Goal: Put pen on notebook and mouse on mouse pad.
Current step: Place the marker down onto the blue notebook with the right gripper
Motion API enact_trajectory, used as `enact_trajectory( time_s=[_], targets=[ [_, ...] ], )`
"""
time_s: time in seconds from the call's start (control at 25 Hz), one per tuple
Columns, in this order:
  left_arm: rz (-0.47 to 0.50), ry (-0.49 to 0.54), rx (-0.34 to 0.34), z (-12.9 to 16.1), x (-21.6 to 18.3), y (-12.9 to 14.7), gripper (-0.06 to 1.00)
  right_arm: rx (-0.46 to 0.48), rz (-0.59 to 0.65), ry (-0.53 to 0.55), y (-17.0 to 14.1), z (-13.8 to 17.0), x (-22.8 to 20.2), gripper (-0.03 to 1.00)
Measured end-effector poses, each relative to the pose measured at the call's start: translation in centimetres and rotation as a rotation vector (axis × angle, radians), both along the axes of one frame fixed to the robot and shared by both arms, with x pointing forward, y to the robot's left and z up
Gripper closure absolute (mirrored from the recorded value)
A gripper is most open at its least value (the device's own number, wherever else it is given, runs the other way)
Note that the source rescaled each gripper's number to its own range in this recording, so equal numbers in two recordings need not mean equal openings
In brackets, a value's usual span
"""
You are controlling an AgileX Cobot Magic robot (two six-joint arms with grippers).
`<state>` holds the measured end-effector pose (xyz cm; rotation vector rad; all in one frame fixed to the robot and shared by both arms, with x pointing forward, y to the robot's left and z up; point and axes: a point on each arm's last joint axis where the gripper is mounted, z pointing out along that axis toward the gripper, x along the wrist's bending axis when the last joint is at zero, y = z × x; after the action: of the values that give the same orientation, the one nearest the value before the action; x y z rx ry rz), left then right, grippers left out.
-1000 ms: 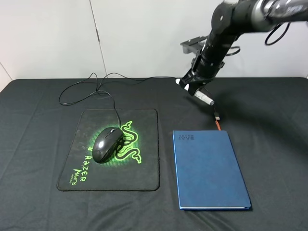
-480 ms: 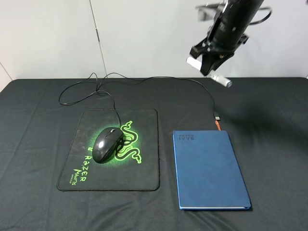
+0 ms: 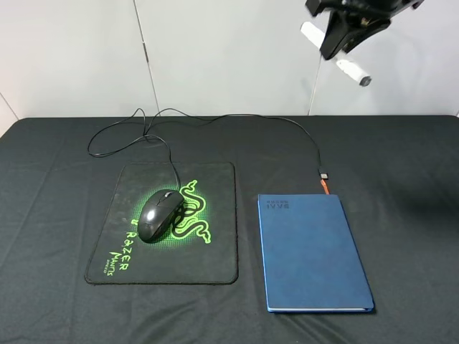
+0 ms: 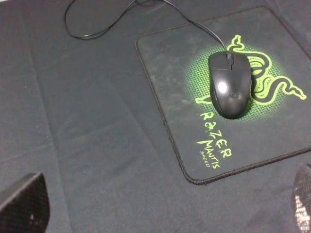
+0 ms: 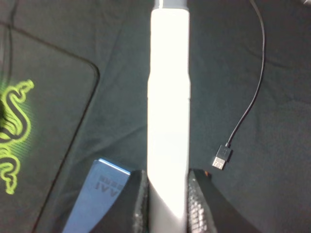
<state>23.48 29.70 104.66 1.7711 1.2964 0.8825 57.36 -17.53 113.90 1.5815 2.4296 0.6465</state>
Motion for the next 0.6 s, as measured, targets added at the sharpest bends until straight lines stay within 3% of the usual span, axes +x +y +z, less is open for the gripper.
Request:
enact_trajectory(
  time_s=[0.12,0.28,0.6],
  targets=[
    [0.0,0.0,0.0,0.0,0.0,0.0,-0.06,-0.008,-0.005,0.033,-0.6,-0.5,-1.9,0.96],
    [0.0,0.0,0.0,0.0,0.0,0.0,-0.06,-0.03,-0.026,0.12,-1.6,-3.3,-4.7,0.96],
    [0.0,0.0,0.0,0.0,0.0,0.0,-0.06,-0.001,-0.142,0.171,-3.2,-9.2,-9.8,0.96]
  ],
)
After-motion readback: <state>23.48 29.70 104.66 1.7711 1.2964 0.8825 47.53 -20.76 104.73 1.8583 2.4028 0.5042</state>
